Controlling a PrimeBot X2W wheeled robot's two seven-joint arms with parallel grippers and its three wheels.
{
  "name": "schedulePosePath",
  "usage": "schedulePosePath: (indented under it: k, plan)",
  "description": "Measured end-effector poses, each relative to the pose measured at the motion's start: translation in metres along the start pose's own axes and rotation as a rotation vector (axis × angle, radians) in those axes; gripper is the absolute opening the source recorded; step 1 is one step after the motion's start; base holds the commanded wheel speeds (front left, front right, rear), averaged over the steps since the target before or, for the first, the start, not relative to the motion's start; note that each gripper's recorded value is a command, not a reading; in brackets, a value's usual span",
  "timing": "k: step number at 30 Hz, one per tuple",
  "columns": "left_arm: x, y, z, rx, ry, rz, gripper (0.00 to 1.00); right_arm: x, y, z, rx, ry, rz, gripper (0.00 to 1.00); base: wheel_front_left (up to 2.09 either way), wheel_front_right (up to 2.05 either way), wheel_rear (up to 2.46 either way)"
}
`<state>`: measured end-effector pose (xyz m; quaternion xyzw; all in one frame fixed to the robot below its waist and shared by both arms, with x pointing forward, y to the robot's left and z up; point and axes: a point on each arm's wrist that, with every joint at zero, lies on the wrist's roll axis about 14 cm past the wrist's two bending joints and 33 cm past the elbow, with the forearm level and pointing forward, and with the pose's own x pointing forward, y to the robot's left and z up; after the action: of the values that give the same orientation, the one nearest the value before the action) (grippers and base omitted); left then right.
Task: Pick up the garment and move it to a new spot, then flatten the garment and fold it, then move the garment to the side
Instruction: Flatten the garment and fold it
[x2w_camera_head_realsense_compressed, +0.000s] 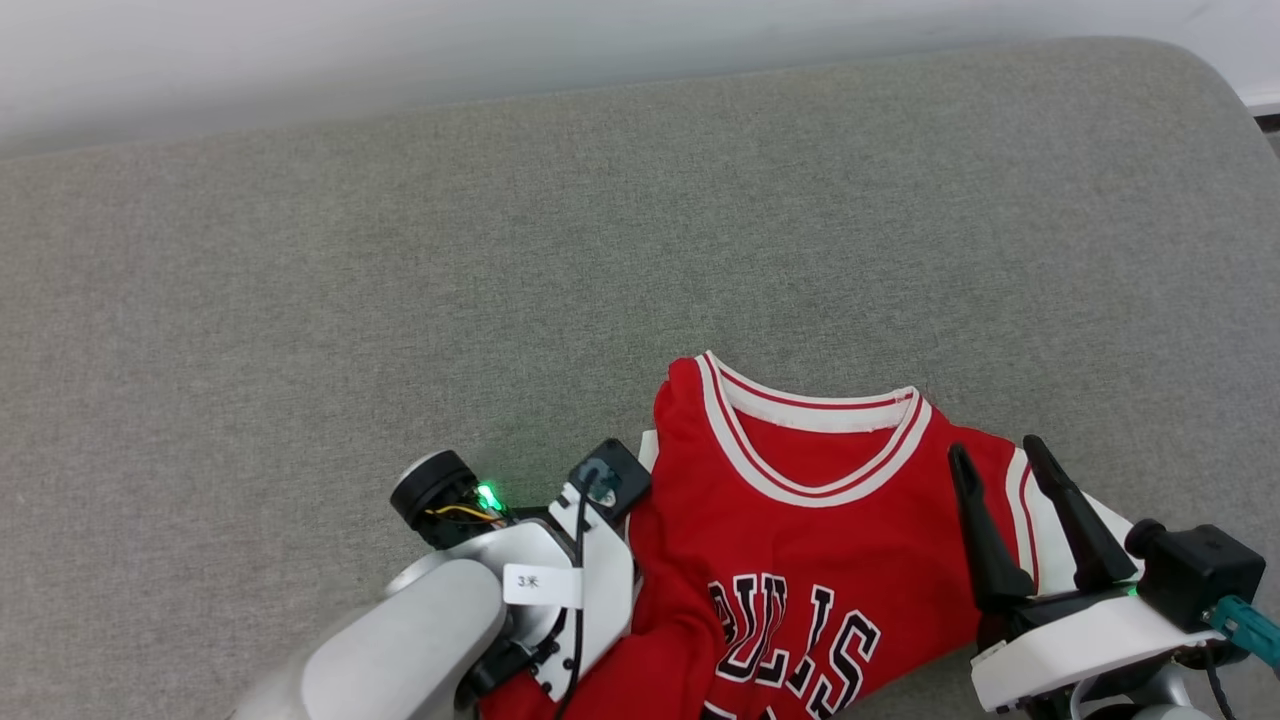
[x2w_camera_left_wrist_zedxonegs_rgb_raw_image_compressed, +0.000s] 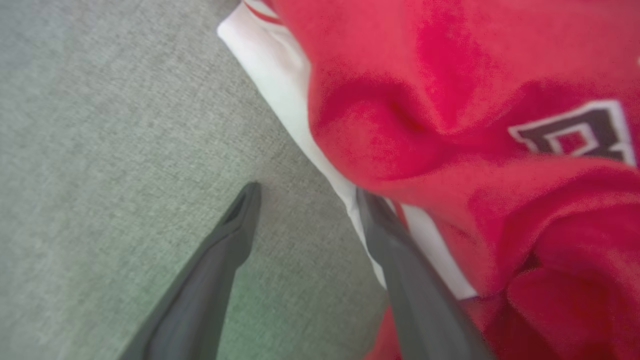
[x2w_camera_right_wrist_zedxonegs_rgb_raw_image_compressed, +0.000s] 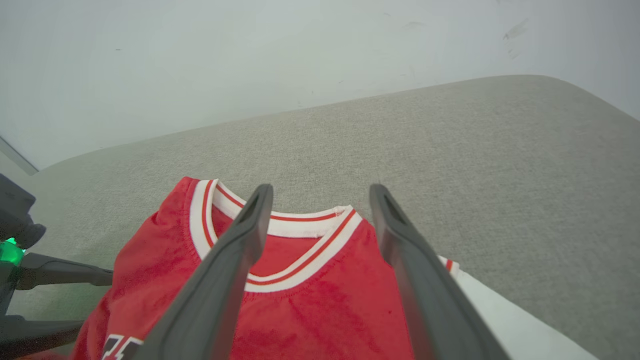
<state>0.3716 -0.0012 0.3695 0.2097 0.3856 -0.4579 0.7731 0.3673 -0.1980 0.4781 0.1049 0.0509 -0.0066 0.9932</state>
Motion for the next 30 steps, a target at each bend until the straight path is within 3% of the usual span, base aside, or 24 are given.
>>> schedulePosePath:
  k: [2, 4, 8, 13, 22, 30]
  plan:
    - [0.001, -0.007, -0.002, 0.037, 0.021, -0.022, 1.0, 0.001, -0.001, 0.0, 0.001, -0.002, -0.002, 1.0, 0.0, 0.0, 0.0]
    - [0.002, -0.014, -0.003, 0.056, 0.031, -0.047, 0.0, 0.003, -0.001, 0.001, 0.005, -0.009, -0.002, 1.0, 0.0, 0.0, 0.0]
    - [0.0, -0.019, -0.001, 0.048, -0.003, -0.07, 0.0, 0.002, -0.002, 0.002, 0.014, -0.015, -0.006, 1.0, 0.0, 0.0, 0.0]
    - [-0.01, -0.004, 0.017, -0.017, -0.13, 0.009, 0.0, -0.001, -0.007, 0.005, 0.011, -0.026, -0.019, 1.0, 0.0, 0.0, 0.0]
    - [-0.053, 0.036, 0.05, -0.054, -0.331, 0.212, 0.0, 0.001, -0.003, 0.017, -0.002, -0.05, -0.001, 1.0, 0.0, 0.0, 0.0]
    - [-0.123, 0.092, 0.053, -0.133, -0.479, 0.503, 0.0, 0.001, 0.005, 0.023, -0.007, -0.054, 0.025, 1.0, 0.0, 0.0, 0.0]
